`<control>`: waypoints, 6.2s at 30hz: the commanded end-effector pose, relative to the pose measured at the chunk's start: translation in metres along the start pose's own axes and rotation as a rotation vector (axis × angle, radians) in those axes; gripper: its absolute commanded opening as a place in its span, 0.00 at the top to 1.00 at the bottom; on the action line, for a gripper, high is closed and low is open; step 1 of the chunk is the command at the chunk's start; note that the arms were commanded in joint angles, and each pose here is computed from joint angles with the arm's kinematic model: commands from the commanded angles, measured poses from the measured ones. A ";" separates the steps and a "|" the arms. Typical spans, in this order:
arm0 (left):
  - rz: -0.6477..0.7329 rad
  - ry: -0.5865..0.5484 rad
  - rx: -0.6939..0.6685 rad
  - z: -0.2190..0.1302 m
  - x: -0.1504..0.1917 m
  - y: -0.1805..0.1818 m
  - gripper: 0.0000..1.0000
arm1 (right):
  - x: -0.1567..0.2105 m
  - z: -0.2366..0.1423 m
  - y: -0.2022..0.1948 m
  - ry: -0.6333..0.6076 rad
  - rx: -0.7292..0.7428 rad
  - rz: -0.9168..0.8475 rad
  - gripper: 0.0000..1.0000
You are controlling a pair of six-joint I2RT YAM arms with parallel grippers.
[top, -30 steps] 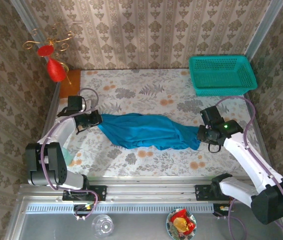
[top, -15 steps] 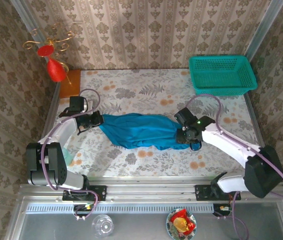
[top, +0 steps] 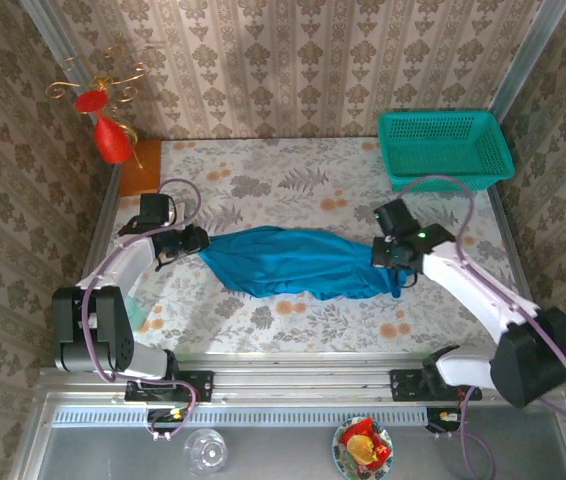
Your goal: Fold the inside-out t-shirt
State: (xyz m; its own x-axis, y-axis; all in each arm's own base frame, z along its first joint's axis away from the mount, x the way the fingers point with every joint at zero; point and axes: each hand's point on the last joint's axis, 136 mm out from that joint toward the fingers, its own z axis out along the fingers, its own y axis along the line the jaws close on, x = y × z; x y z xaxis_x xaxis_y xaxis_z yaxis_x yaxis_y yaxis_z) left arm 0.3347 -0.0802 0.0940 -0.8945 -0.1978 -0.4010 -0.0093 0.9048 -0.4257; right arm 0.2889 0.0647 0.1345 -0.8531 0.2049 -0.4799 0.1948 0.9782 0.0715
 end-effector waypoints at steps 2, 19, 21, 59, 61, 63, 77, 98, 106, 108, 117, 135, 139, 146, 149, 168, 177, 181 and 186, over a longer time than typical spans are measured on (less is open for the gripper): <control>0.011 0.031 -0.032 0.009 0.012 0.008 0.65 | -0.017 -0.022 -0.039 -0.062 0.061 0.044 1.00; -0.026 0.142 0.169 0.040 0.055 -0.043 0.50 | -0.005 -0.015 -0.050 -0.007 0.026 0.095 1.00; 0.009 0.165 0.107 0.042 0.063 -0.040 0.50 | -0.005 -0.015 -0.050 -0.007 0.026 0.091 1.00; 0.163 0.297 -0.216 0.047 0.097 -0.027 0.72 | -0.002 -0.026 -0.055 -0.021 0.035 0.095 1.00; 0.150 0.304 -0.205 0.050 0.101 -0.026 0.72 | 0.001 -0.022 -0.053 -0.009 0.023 0.098 0.98; 0.151 0.310 -0.208 0.051 0.104 -0.024 0.71 | 0.003 -0.018 -0.049 0.006 0.005 0.102 0.89; 0.141 0.272 -0.198 0.045 0.091 -0.018 0.98 | 0.020 0.022 -0.032 0.078 -0.075 0.114 0.51; 0.095 -0.162 0.164 -0.045 -0.038 -0.079 1.00 | -0.065 -0.055 -0.035 -0.175 -0.040 0.113 1.00; 0.189 -0.579 0.397 -0.183 -0.131 -0.130 1.00 | -0.134 -0.190 -0.046 -0.495 -0.025 0.089 1.00; 0.224 -0.666 0.434 -0.216 -0.144 -0.141 1.00 | -0.145 -0.222 -0.052 -0.572 -0.009 0.084 1.00; 0.351 -0.971 0.542 -0.369 -0.192 -0.182 1.00 | -0.159 -0.275 -0.054 -0.730 -0.039 0.065 1.00; 0.108 -0.599 0.639 -0.241 -0.179 -0.142 1.00 | -0.125 -0.266 -0.007 -0.629 -0.349 0.024 1.00; 0.142 -0.592 0.636 -0.254 -0.168 -0.147 1.00 | -0.117 -0.258 0.002 -0.585 -0.403 0.005 1.00; 0.334 -0.738 0.653 -0.326 -0.132 -0.182 1.00 | -0.086 -0.286 0.040 -0.599 -0.691 -0.101 1.00; 0.381 -0.762 0.648 -0.335 -0.125 -0.192 1.00 | -0.078 -0.288 0.047 -0.598 -0.756 -0.119 1.00; 0.137 0.007 0.489 0.004 -0.115 -0.147 1.00 | -0.016 -0.080 -0.026 -0.137 -0.210 0.196 1.00; 0.124 0.060 0.360 0.029 -0.087 -0.147 0.52 | -0.004 -0.069 -0.027 -0.110 -0.208 0.193 1.00; 0.157 0.089 0.145 0.035 -0.055 -0.130 0.45 | -0.003 -0.067 -0.026 -0.103 -0.216 0.197 1.00; 0.220 0.160 -0.062 0.045 -0.015 -0.128 0.50 | -0.004 -0.066 -0.024 -0.100 -0.222 0.196 1.00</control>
State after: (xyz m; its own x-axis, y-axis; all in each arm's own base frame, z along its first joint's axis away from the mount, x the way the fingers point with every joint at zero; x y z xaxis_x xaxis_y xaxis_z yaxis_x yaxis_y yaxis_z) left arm 0.3873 -0.2301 0.1405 -0.9173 0.0369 -0.3965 0.2352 0.8536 -0.4648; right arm 0.2541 0.0449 0.1933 -0.7645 0.3780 -0.5221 0.2127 0.9126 0.3492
